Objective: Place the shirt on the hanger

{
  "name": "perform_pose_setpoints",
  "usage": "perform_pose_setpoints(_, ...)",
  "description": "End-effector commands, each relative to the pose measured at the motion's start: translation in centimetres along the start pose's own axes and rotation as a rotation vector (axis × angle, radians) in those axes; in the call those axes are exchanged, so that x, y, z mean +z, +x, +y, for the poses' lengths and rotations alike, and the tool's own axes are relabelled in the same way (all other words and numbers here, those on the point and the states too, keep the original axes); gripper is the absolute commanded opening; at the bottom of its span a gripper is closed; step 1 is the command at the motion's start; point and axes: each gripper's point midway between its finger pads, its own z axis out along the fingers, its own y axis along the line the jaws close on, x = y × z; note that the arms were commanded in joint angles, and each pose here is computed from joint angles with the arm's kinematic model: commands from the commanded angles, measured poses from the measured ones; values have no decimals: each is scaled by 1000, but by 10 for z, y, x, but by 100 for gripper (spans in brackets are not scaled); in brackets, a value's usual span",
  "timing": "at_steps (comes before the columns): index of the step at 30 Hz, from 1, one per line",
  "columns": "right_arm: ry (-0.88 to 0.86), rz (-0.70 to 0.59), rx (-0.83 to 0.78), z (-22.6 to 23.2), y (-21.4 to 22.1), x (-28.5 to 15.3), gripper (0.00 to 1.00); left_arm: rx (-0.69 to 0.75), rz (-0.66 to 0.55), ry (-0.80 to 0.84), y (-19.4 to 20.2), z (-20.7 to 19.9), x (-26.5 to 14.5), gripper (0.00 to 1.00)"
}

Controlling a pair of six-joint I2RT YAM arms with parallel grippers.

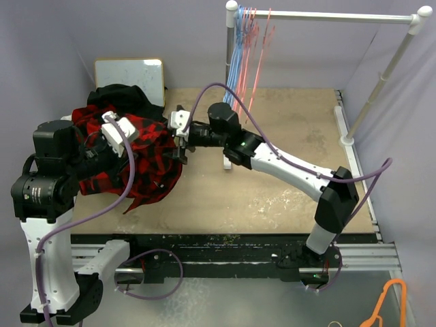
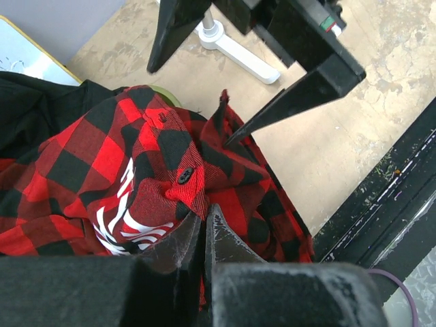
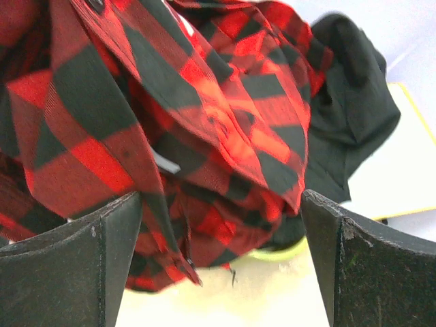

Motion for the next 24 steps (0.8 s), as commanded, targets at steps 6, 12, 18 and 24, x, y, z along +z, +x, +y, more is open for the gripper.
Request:
perform_pose_setpoints(6, -74, -194, -37, 13, -91, -2, 0, 67, -102, -10, -31, -4, -18, 5)
perform_pose_setpoints(12, 167, -416, -78, -14, -205, -87, 0, 153, -265, -155, -90, 10, -57, 1)
perform_pose_setpoints(18, 418, -503, -110, -47, -281, -165, 0, 235, -504, -169, -170, 11, -90, 0)
perform_pose_setpoints(24, 433, -397, -18, -44, -248, -164, 50, 206, -627, 27, -214, 3, -77, 0)
